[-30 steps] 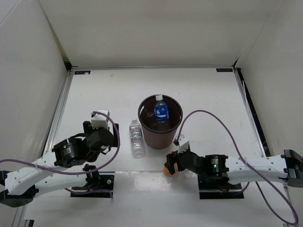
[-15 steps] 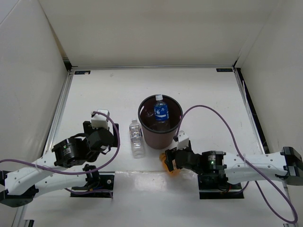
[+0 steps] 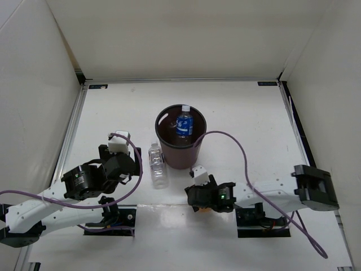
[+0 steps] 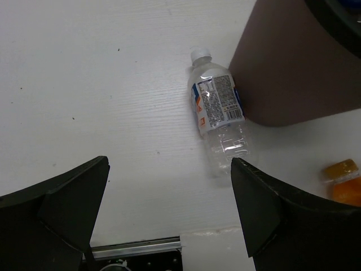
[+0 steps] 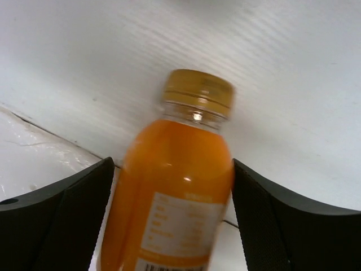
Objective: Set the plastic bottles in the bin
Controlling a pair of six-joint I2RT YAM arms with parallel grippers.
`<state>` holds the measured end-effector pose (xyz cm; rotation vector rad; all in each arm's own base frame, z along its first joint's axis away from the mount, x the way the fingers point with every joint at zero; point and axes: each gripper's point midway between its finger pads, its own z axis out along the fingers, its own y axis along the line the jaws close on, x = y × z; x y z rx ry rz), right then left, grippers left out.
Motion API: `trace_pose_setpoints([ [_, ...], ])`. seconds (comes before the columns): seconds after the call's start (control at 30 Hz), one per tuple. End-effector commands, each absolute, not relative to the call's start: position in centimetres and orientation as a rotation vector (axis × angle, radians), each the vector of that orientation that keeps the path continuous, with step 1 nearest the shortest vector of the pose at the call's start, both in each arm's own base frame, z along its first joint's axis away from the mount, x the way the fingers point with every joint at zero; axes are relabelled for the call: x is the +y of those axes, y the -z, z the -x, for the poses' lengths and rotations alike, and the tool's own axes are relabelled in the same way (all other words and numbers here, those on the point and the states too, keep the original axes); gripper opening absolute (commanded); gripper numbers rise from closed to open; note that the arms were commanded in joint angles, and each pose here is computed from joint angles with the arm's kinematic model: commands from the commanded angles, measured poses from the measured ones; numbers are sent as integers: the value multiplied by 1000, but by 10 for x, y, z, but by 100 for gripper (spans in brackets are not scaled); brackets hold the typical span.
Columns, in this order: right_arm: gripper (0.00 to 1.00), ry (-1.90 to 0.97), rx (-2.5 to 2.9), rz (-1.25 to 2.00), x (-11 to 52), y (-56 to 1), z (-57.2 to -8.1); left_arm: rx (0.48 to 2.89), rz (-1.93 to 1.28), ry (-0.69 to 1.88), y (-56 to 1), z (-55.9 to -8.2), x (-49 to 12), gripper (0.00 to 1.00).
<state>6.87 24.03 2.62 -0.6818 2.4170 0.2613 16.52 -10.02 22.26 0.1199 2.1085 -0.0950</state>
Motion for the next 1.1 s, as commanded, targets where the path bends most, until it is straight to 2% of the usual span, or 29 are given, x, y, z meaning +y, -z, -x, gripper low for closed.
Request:
trace_pose_setpoints([
  [0.0, 83, -232, 2431, 715, 261, -22, -60, 2099, -104, 118, -226, -165, -100, 100],
  [0.27, 68, -8, 2401, 796, 273, -20, -53, 2101, -104, 119, -224, -165, -99, 100],
  [0.4, 51, 65, 2381, 794, 267, -23, -52, 2097, -94, 127, -225, -164, -98, 100],
  [0.57, 35, 54, 2336, 719, 253, -45, -50, 2088, -74, 148, -228, -162, -94, 100],
  [0.73, 16, -45, 2328, 620, 238, -70, -49, 2070, -52, 172, -230, -161, -90, 100],
  [0.83, 14, -233, 2254, 540, 235, -109, -49, 2070, -50, 167, -229, -161, -89, 100],
  [0.9, 14, -257, 2230, 504, 225, -121, -50, 2071, -46, 164, -230, -162, -89, 100],
  [1.07, 8, -442, 2105, 322, 214, -199, -86, 2077, -47, 138, -226, -163, -90, 100],
])
